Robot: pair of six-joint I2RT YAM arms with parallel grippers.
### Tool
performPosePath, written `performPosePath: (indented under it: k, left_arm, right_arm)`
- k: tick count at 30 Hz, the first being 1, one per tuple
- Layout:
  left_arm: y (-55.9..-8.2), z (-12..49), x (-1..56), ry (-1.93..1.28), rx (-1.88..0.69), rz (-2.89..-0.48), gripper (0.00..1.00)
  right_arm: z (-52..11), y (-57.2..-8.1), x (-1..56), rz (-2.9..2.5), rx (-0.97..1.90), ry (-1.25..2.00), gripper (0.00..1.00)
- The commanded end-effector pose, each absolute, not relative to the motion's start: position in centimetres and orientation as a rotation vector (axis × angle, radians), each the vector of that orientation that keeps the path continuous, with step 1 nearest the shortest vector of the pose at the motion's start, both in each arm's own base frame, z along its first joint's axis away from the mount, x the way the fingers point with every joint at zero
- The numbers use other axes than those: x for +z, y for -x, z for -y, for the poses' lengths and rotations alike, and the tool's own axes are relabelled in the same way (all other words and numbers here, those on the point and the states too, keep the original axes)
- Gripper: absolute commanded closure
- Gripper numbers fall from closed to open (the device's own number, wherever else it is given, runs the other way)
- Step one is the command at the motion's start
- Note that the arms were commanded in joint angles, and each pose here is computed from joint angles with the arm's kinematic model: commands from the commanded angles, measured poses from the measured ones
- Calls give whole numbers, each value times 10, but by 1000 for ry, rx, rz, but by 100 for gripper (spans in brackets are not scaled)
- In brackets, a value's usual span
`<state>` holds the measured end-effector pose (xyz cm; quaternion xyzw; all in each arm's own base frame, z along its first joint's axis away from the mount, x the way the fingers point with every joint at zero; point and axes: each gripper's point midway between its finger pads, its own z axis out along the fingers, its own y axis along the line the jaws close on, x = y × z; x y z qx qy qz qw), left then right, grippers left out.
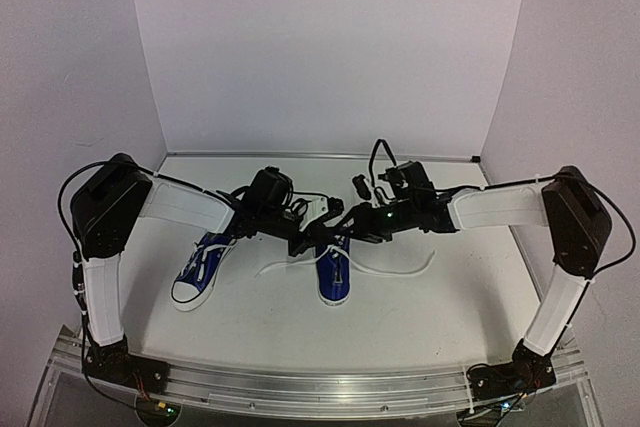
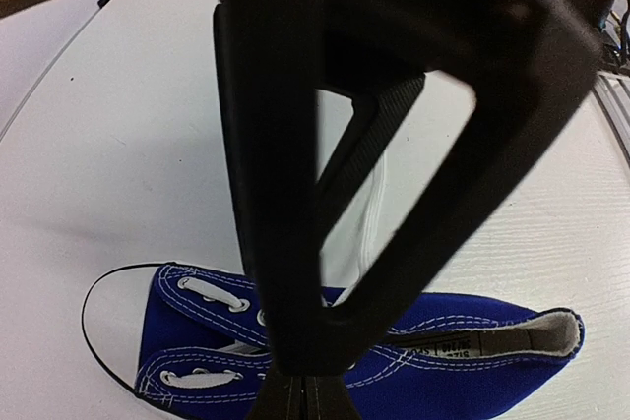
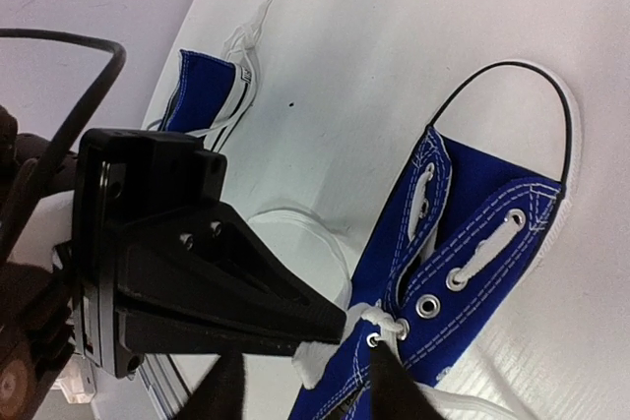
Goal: Tie the shoes
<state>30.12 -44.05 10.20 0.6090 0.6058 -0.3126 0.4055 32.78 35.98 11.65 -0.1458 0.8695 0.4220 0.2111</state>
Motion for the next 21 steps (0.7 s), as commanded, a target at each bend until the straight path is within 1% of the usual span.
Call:
performPosePath:
  k: [1, 4, 8, 9, 13, 15, 19, 21]
  left_arm:
    - [-304, 449, 120, -1523, -803, -1454, 100]
    - [-303, 449, 120, -1519, -804, -1453, 100]
    - [-304, 449, 122, -1517, -791, -1446, 100]
    - [-305, 449, 123, -1517, -790, -1443, 100]
    - [-305, 449, 123, -1515, -787, -1438, 100]
    - [-305, 449, 122, -1515, -787, -1436, 100]
    - [-304, 448, 122, -1515, -788, -1434, 100]
    - [-304, 448, 122, -1518, -784, -1428, 100]
  right_arm:
    - [-322, -334, 135, -2389, 1102, 271, 47]
    - [-282, -336, 119, -2449, 947, 127, 46]
    - [-228, -319, 87, -2601, 620, -49, 45]
    - [-220, -313, 82, -2620, 589, -102, 43]
    - [-197, -295, 62, -2658, 524, -264, 43]
    - [-186, -294, 55, -2656, 452, -310, 43]
    - [-161, -297, 42, -2660, 244, -400, 38]
    - [-154, -300, 37, -2661, 176, -430, 38]
